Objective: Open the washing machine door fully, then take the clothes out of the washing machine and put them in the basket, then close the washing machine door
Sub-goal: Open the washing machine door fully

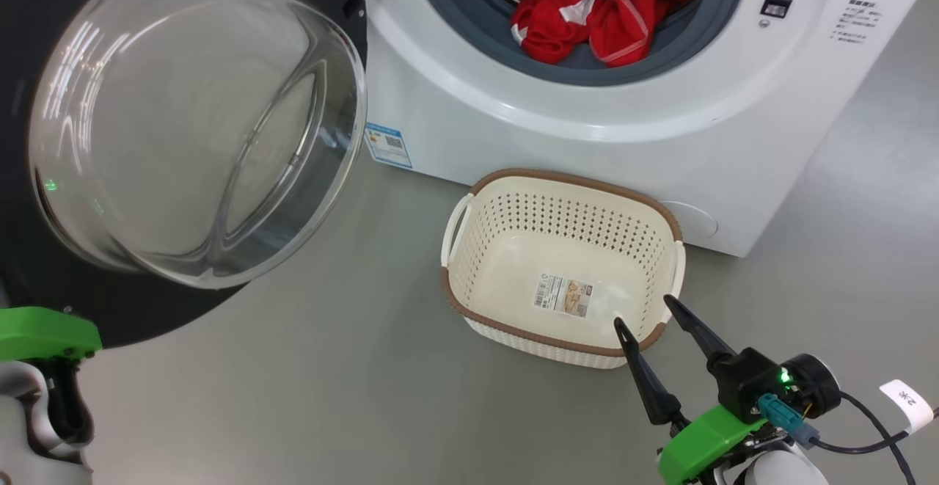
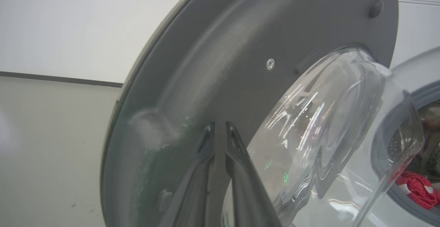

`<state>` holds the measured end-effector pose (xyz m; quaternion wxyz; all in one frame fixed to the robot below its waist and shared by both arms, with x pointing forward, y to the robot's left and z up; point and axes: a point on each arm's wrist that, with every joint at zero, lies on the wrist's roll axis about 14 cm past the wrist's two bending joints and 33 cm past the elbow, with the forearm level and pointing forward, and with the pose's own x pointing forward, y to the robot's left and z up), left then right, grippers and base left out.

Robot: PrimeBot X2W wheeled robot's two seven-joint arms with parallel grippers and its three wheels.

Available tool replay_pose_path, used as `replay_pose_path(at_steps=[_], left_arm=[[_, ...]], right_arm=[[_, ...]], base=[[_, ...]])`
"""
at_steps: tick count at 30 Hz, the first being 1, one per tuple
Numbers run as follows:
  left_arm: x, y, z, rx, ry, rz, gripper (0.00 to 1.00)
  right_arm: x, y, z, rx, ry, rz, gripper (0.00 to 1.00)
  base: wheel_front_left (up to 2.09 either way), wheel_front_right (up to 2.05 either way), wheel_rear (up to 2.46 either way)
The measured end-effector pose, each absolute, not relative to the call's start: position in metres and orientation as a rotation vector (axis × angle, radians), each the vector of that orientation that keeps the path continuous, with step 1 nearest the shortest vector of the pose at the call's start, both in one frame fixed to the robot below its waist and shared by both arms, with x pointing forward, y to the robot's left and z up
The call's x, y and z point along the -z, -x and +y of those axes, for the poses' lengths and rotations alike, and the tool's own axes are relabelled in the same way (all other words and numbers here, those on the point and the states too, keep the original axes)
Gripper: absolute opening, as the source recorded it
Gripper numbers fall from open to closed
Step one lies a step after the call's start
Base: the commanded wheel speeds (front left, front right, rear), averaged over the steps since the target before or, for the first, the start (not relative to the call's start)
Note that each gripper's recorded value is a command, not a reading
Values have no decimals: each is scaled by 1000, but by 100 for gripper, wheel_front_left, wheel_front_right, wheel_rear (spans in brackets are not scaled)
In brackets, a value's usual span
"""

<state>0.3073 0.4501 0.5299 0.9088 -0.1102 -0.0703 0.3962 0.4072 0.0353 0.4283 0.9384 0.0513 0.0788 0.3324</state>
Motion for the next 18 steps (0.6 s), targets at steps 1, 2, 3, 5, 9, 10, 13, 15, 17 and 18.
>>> replay_pose_path(at_steps=[1,2,3,5,9,10,13,15,17,18], left_arm=[[-536,-310,449,-806,219,-161,100],[-541,-312,446,-790,217,-180,100],[-546,-315,444,-775,224,-202,100],[-557,-318,439,-751,227,-241,100],[-580,-321,424,-686,209,-327,100],[-590,-323,417,-658,210,-364,100],[-619,-333,394,-571,220,-463,100],[-631,-338,378,-504,213,-500,100],[-636,-343,362,-448,214,-513,100],[-636,-346,354,-422,215,-514,100]], right_arm=[[-430,-408,34,-673,-110,157,100],[-433,-409,33,-669,-111,150,100],[-436,-410,33,-667,-111,141,100],[-442,-412,30,-658,-115,127,100],[-449,-412,24,-637,-123,110,100],[-451,-413,22,-631,-126,104,100],[-457,-413,15,-610,-131,91,100],[-460,-414,10,-594,-139,85,100],[-465,-415,5,-578,-151,73,100],[-468,-415,3,-572,-153,61,100]], base=[[0,0,0],[0,0,0],[0,0,0],[0,0,0],[0,0,0],[0,0,0],[0,0,0],[0,0,0],[0,0,0],[0,0,0]])
